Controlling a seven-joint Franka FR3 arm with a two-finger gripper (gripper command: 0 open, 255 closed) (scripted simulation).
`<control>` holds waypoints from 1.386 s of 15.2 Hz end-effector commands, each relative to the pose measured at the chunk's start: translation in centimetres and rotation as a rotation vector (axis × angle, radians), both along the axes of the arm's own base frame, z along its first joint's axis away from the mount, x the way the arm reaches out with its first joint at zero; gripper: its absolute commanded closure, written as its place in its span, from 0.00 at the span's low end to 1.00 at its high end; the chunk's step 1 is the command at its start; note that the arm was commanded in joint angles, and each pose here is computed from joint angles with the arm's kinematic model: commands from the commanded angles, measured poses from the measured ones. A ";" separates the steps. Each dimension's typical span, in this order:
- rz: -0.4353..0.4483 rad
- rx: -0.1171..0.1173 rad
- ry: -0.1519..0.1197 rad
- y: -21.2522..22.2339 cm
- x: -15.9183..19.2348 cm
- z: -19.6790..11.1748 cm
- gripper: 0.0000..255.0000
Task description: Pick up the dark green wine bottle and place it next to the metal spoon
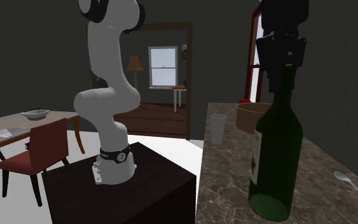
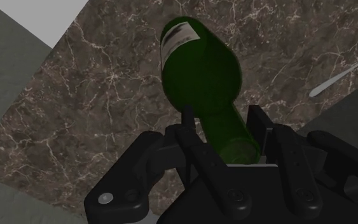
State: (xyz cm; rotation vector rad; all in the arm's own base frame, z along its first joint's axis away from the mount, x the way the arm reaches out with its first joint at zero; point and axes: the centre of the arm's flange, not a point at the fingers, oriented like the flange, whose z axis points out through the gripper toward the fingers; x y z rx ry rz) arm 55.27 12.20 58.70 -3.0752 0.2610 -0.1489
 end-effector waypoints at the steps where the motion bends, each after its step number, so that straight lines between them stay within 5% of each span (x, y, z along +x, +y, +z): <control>1: -0.001 0.000 -0.001 2.2 0.7 0.1 1.00; 17: -0.001 0.000 -0.001 22.4 7.5 0.2 1.00; 21: -0.001 0.000 -0.001 22.4 7.5 -1.9 1.00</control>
